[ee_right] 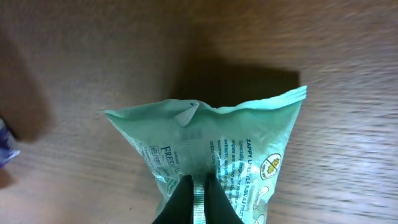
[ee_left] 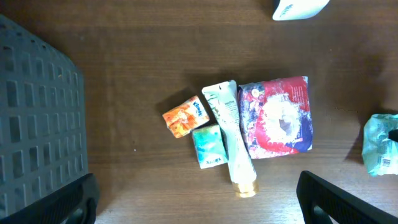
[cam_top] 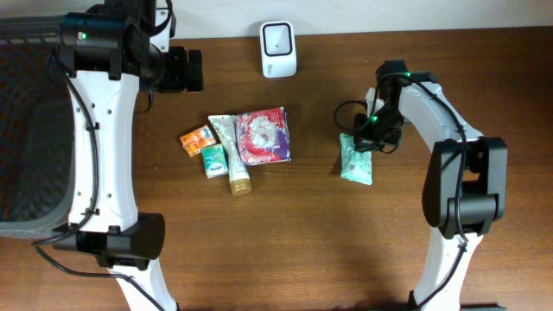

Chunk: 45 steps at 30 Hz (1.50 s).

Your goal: Scan the item barcode

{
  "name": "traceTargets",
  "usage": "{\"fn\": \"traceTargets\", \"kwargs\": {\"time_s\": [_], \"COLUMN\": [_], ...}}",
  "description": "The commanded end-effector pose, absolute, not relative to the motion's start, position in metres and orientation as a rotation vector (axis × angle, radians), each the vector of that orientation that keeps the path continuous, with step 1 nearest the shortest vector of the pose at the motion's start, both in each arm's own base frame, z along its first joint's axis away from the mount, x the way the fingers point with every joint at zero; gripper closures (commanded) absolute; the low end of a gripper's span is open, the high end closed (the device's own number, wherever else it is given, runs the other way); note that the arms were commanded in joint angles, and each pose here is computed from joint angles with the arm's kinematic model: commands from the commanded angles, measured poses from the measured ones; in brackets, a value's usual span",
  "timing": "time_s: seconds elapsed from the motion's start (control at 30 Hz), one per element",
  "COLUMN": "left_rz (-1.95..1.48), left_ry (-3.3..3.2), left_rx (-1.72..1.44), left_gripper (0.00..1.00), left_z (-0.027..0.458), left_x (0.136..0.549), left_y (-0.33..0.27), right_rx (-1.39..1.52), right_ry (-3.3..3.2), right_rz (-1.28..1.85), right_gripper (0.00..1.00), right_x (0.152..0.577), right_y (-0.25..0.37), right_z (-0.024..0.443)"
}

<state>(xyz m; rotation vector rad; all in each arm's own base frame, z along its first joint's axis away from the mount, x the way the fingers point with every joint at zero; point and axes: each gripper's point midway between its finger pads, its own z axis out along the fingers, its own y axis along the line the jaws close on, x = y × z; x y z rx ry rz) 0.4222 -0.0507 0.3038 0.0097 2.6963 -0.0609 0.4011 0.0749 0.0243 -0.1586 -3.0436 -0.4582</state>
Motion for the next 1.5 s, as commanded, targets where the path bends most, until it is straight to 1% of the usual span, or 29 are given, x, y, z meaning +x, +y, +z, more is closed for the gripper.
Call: {"fn": "traceTargets", "kwargs": {"time_s": [0.0,0.1,0.13,0.2,0.23,0.27,0.33,0.47,0.5,0.53,0.57,0.63,0.77,0.83,0.93,1.03,1.1,1.13,1.17,1.2,1.27,1.37,1.47], "left_rz": [-0.053,-0.053,-0.053,-0.053,-0.053,-0.053,-0.052,-0.053,-0.052,-0.053,-0.053,-0.053,-0.052,-0.053,-0.053,-0.053,-0.053,-0.053,-0.053,-0.053,-0.053,-0.052,-0.053], "left_ry": [2.697,2.697,2.697,2.697,2.697,2.697,2.696,2.697,2.696,2.697,2.697,2.697,2.696,2.696,2.697,2.697,2.696,2.697,2.697,2.697,2.697,2.696,2.697], "left_rx": [-0.002,-0.002,-0.002,-0.002,-0.002,-0.002,-0.002,-0.002,-0.002,-0.002,-0.002,-0.002,-0.003,-0.003,-0.001,-0.001,-0.002,-0.002,-0.002,-0.002,-0.002,-0.002,-0.002], "left_gripper": [0.01,0.01,0.01,0.01,0.01,0.01,0.01,0.01,0.01,0.01,0.01,0.01,0.01,0.01,0.01,0.01,0.01,0.01,0.01,0.01,0.01,0.01,0.01], "left_z": [0.303,0.303,0.303,0.303,0.303,0.303,0.303,0.303,0.303,0.303,0.303,0.303,0.303,0.303,0.303,0.303,0.303,0.303,0.303,0.303,0.303,0.303,0.303], "left_x": [0.423,0.423,0.423,0.423,0.423,0.423,0.423,0.423,0.423,0.423,0.423,0.423,0.423,0.423,0.423,0.423,0.423,0.423,0.423,0.423,0.423,0.423,0.423], "left_y": [-0.049,-0.049,-0.049,-0.049,-0.049,-0.049,-0.049,-0.049,-0.049,-0.049,-0.049,-0.049,-0.048,-0.049,-0.049,-0.049,-0.049,-0.049,-0.049,-0.049,-0.049,-0.049,-0.049], "right_rx": [-0.078,-0.041,-0.04,-0.045,-0.047,-0.047,-0.033,0.012,-0.032,-0.054,-0.037,-0.072,-0.07,-0.063,-0.051,-0.056,-0.054,-0.053,-0.05,-0.048,-0.046,-0.049,-0.056], "right_ry": [-2.969,-2.98,-2.969,-2.915,-2.882,-2.851,-2.811,-2.833,-2.846,-2.856,-2.87,-2.871,-2.885,-2.908,-2.913,-2.91,-2.911,-2.92,-2.936,-2.945,-2.952,-2.931,-2.95], "right_rz": [-0.474,-0.391,-0.341,-0.241,-0.211,-0.195,-0.176,-0.174,-0.172,-0.186,-0.205,-0.237,-0.411,-0.43,-0.413,-0.311,-0.295,-0.299,-0.308,-0.311,-0.257,-0.215,-0.231], "right_gripper": [0.96,0.96,0.96,0.95,0.95,0.92,0.91,0.91,0.91,0.92,0.96,0.96,0.96,0.96,0.95,0.95,0.92,0.92,0.92,0.96,0.96,0.96,0.96], "right_x": [0.386,0.392,0.388,0.372,0.364,0.356,0.344,0.341,0.342,0.342,0.343,0.344,0.361,0.37,0.371,0.366,0.366,0.368,0.372,0.374,0.373,0.364,0.365], "right_y": [0.108,0.109,0.104,0.093,0.089,0.089,0.091,0.105,0.11,0.115,0.12,0.129,0.152,0.155,0.152,0.138,0.137,0.138,0.139,0.139,0.133,0.127,0.128], "right_z": [0.021,0.061,0.075,0.085,0.085,0.081,0.071,0.037,0.028,0.02,0.014,0.014,0.042,0.054,0.062,0.06,0.06,0.06,0.059,0.058,0.055,0.039,0.019]}}
